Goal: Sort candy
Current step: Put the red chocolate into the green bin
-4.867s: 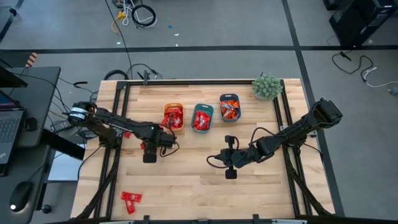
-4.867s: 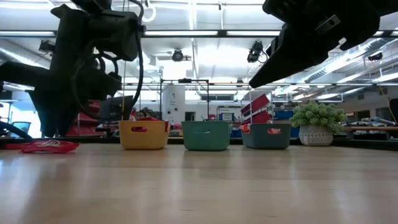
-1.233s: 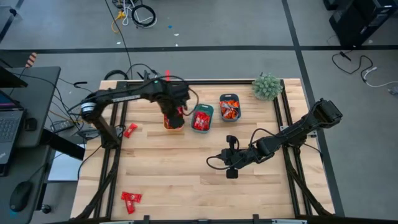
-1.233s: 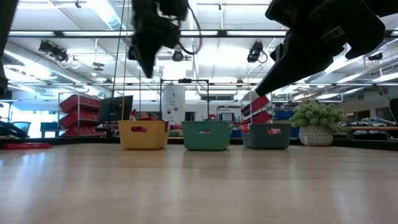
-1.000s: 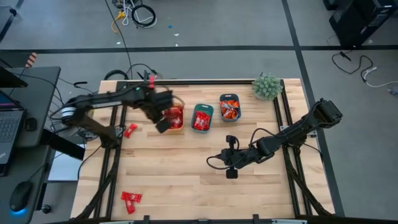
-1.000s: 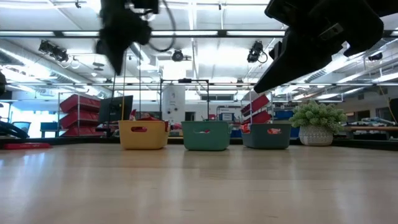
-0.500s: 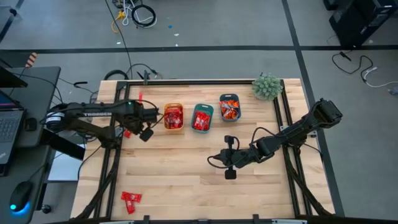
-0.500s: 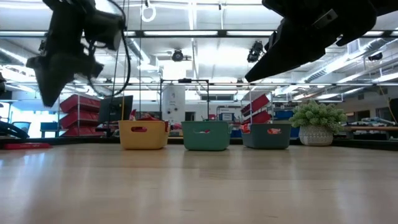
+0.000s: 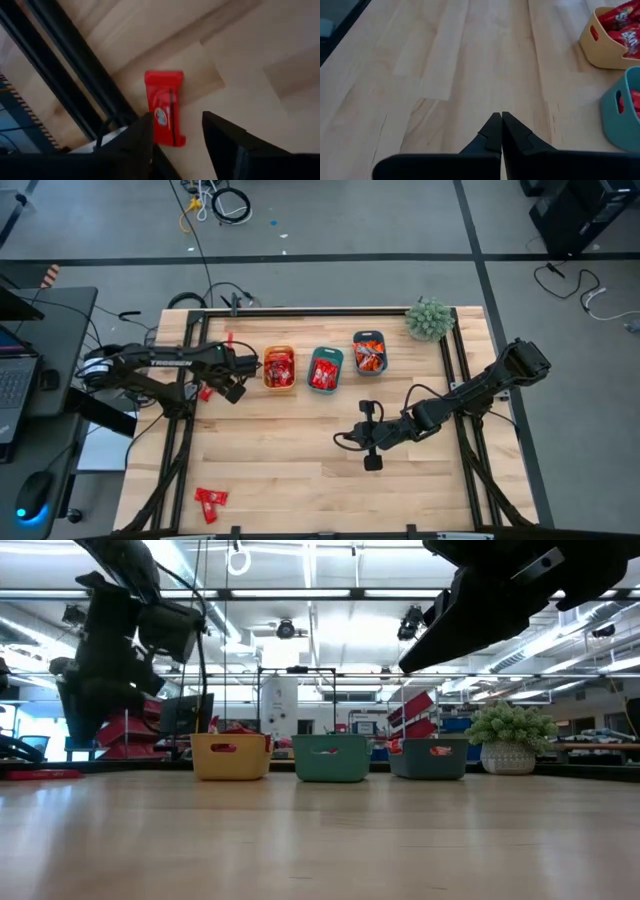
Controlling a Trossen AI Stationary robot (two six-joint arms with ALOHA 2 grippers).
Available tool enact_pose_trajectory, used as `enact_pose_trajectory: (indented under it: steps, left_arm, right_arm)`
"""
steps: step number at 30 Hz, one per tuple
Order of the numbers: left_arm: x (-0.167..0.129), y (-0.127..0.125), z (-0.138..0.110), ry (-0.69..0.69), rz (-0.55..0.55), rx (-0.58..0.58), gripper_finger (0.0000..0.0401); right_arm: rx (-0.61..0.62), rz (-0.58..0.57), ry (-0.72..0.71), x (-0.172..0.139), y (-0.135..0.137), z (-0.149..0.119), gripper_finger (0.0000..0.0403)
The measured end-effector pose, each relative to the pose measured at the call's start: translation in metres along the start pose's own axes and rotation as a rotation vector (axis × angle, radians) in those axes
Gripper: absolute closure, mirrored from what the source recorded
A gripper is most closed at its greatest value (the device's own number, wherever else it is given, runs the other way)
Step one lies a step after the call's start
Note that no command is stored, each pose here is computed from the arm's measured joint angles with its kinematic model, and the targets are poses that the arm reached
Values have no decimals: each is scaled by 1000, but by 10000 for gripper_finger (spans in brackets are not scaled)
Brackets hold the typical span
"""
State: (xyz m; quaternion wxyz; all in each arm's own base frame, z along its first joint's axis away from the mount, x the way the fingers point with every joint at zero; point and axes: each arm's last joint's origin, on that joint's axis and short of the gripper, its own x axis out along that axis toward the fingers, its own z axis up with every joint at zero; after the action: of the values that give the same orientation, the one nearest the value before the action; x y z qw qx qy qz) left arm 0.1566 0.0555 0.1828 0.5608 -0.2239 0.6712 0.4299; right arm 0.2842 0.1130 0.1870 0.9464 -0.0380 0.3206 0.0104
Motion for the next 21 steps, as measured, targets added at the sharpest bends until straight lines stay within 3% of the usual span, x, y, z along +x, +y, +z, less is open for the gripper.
enact_pose_trajectory:
  steps: [6,21]
  left_arm:
    - [19,9,1,46,22,-19,207]
    - [43,24,10,99,-81,-109,203]
  right_arm:
    - [1,2,1,0,-2,0,403]
    - [4,3,1,0,-2,0,403]
